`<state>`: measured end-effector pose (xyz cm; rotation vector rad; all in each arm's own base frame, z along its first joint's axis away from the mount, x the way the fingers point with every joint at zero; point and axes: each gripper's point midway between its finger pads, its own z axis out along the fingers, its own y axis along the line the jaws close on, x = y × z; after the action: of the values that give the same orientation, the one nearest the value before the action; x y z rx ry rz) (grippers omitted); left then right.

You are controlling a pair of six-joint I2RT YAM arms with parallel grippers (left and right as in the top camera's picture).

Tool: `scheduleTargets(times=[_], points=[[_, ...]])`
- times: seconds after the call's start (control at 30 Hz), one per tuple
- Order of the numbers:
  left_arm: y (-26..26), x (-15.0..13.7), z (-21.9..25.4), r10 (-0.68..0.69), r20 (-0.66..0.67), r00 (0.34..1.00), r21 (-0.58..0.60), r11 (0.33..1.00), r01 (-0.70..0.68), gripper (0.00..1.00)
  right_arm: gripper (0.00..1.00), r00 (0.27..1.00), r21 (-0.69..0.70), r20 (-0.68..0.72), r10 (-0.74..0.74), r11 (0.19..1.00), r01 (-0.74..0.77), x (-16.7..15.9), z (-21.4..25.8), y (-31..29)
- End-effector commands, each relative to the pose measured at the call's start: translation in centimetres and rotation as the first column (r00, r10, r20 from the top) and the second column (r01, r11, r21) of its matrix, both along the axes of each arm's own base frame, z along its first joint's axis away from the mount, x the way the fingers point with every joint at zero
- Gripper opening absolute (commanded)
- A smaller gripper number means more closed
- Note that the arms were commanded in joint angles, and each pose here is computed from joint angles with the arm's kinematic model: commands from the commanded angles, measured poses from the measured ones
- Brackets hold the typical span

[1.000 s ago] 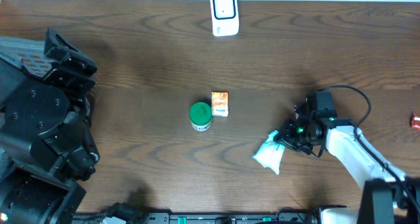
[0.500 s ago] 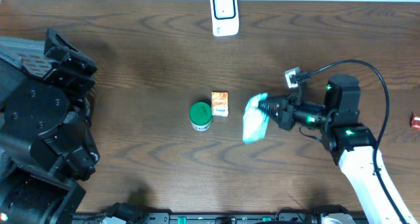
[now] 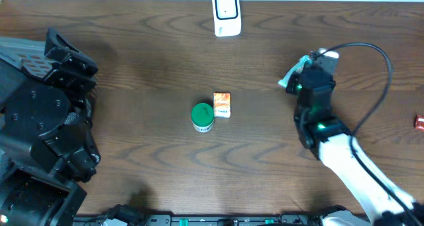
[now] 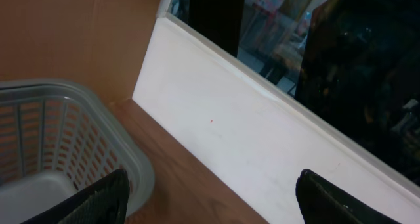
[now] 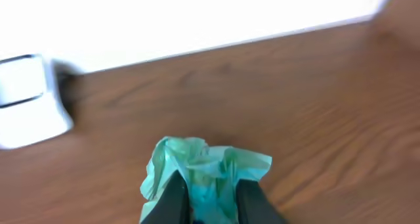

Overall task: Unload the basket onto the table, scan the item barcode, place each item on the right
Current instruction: 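Lift the wipe pack and carry it left toward the snack box, then set the wipe pack down beside the snack box and open the gripper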

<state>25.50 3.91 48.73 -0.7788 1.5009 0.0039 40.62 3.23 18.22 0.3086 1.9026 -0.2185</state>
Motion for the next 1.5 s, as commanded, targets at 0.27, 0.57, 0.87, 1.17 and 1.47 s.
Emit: scheduleTargets(times=[0.27,0.57,0.87,1.17,1.47], points=[[0.4,-0.2,0.2,0.018,-0.001,1.000,0.015,1.000,-0.018,0.81,0.01,0.889,-0.475,0.078,-0.450,0.768,0.430,-2.5,-2.9,-2.8],[0.4,-0.2,0.2,0.018,-0.001,1.000,0.015,1.000,-0.018,0.82,0.08,0.980,-0.595,-0.034,-0.198,0.792,0.139,-3.9,-9.0,7.3],[0.4,-0.2,0.2,0.018,-0.001,1.000,0.015,1.000,-0.018,0.82,0.70,0.997,-0.642,-0.080,0.003,0.765,-0.054,-7.0,-10.9,14.3],[0.4,-0.2,0.2,0.018,-0.001,1.000,0.015,1.000,-0.018,0.81,0.84,0.987,-0.654,-0.061,0.150,0.741,-0.153,-10.6,-10.4,19.4],[0.4,-0.2,0.2,0.018,-0.002,1.000,0.015,1.000,-0.018,0.81,0.92,0.998,-0.587,0.028,0.059,0.809,-0.032,-9.3,-7.0,17.4]])
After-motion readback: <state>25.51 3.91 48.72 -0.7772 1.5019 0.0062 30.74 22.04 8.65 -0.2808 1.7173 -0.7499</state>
